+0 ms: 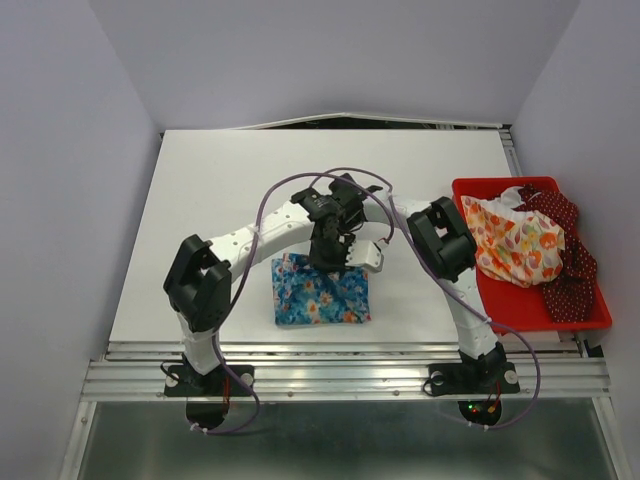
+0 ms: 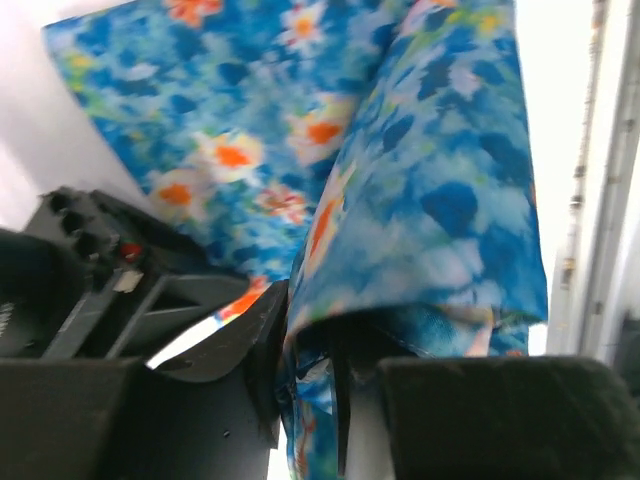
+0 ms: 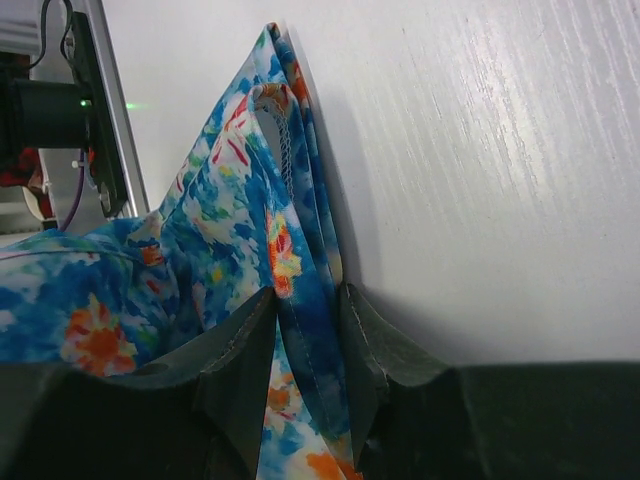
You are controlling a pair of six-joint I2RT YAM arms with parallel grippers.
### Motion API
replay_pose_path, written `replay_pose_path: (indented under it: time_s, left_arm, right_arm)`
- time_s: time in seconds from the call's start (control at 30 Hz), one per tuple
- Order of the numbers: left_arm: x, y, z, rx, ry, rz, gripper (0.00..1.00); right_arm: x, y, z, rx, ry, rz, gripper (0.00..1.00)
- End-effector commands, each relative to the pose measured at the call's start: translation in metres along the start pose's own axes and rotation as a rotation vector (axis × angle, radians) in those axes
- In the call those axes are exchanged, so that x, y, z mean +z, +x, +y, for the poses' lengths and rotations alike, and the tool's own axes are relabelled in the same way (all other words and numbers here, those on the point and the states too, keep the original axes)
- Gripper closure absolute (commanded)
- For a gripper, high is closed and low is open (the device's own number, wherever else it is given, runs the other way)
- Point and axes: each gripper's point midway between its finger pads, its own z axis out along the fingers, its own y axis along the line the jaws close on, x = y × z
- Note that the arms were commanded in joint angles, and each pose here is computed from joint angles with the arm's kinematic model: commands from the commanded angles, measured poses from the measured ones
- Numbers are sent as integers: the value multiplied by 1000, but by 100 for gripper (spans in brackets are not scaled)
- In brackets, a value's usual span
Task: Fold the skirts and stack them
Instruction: Fold the skirt, then neatly place the folded skirt to the corner
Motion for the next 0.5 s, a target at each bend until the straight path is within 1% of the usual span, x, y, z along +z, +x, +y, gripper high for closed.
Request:
replay_pose_path:
  time_s: [0.0, 0.1, 0.2, 0.23, 0.27, 0.3, 0.33, 0.47]
  left_arm:
    - [-4, 8, 35, 58, -122, 19, 69]
    - [-2, 15, 48, 65, -156, 38, 67]
    - [0, 19, 56, 54, -180, 52, 60]
    - [-4, 17, 58, 40, -196, 46, 51]
    - [-8, 14, 61, 36, -210, 37, 50]
    - [-12, 11, 61, 30, -216, 29, 38]
    - [-21, 6, 63, 28, -234, 13, 30]
    - [-60, -16, 67, -23, -321, -84, 29]
  right_arm:
    - [4, 17, 1, 18, 21, 49, 62]
    - [5, 18, 1, 21, 18, 49, 62]
    - [5, 18, 1, 22, 16, 49, 62]
    - [5, 17, 1, 22, 16, 48, 62]
    - [6, 17, 0, 21, 21, 49, 62]
    - [6, 17, -1, 21, 24, 49, 62]
    - [6, 17, -1, 21, 27, 50, 62]
    - [5, 14, -3, 14, 37, 47, 62]
